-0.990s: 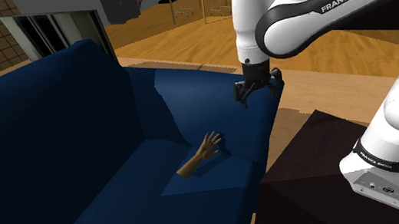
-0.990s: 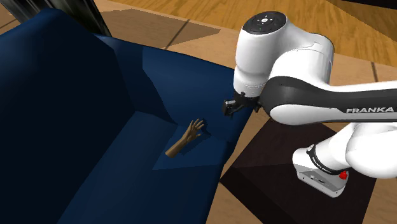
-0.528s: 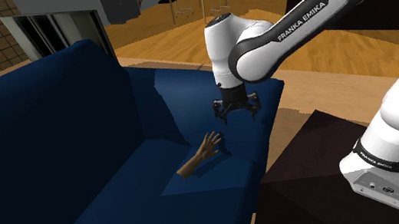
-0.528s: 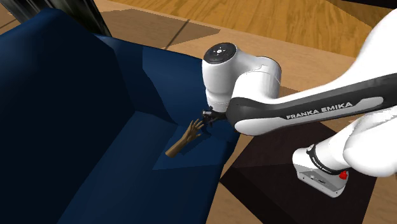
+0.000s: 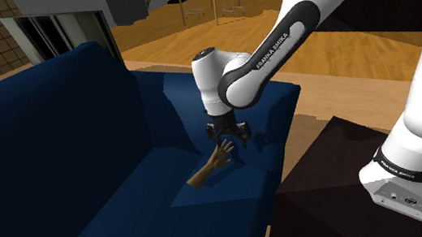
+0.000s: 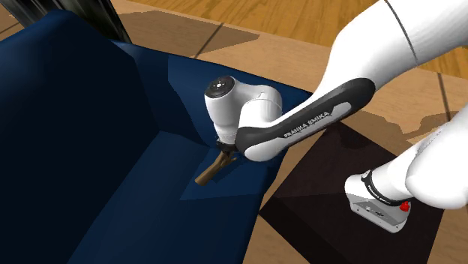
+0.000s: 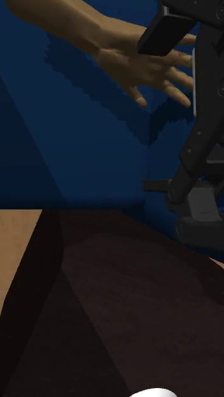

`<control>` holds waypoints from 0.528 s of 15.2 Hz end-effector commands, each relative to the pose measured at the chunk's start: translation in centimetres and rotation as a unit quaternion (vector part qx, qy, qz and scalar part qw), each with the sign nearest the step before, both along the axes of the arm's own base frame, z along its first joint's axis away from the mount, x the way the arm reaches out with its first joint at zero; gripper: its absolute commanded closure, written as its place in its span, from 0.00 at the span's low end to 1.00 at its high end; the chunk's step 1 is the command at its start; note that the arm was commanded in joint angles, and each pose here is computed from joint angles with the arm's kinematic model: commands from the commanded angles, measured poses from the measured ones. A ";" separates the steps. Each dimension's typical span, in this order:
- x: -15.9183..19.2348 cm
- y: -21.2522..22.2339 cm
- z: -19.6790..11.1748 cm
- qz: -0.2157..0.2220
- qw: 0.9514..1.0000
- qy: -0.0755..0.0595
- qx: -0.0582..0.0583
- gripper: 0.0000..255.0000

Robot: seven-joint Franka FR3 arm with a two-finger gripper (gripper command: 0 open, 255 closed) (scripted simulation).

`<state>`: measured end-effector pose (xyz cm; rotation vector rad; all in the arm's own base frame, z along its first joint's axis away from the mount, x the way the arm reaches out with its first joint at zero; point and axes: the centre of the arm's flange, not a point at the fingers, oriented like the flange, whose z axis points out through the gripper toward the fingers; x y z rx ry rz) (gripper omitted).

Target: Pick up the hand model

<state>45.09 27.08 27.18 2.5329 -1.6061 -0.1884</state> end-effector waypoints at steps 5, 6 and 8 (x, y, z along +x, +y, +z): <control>5.3 2.3 -5.9 -0.106 0.994 0.010 -0.003 0.00; 6.2 2.6 -6.8 -0.124 0.992 0.012 -0.003 0.00; 8.0 3.1 -8.7 -0.158 0.987 0.015 -0.004 0.00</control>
